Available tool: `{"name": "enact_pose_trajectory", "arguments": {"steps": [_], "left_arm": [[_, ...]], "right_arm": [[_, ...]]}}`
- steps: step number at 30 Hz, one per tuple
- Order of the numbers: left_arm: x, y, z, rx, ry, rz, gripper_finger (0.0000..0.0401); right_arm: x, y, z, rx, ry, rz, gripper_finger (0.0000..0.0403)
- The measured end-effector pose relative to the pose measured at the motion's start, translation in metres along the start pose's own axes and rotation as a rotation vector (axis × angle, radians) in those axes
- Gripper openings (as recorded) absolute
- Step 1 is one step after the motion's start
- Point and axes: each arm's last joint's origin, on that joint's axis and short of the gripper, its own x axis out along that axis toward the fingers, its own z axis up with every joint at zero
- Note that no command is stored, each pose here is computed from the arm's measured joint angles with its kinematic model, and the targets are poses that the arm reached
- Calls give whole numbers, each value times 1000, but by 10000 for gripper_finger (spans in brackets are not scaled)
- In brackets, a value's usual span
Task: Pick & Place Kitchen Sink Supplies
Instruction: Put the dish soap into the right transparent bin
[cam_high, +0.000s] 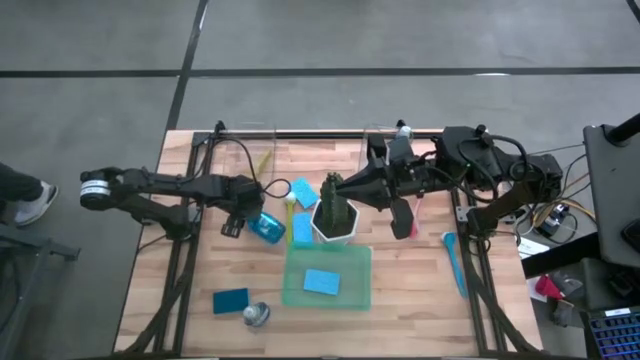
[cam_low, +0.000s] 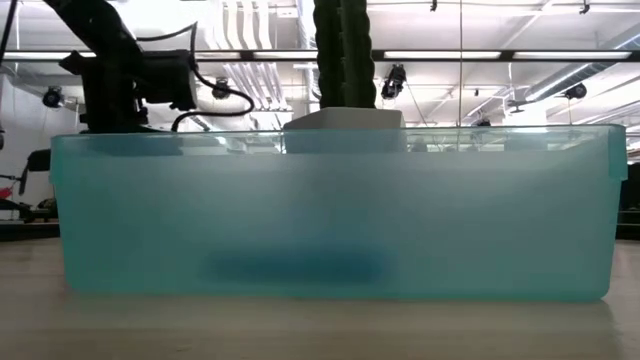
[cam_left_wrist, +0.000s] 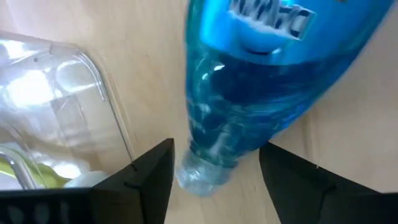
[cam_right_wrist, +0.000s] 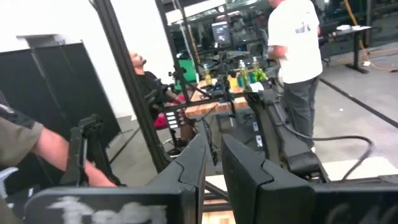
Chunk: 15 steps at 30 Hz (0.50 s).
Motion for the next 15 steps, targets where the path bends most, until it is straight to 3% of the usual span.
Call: {"name": "enact_pose_trajectory", "arguments": {"steps": [10,15], "left_arm": [[8,-6,-7,11,14,-37,123],[3,-5,-6,5,22,-71,92]], "right_arm": [[0,0,0,8,-1,-8,50],[0,0,0,6,-1,-7,50]]}}
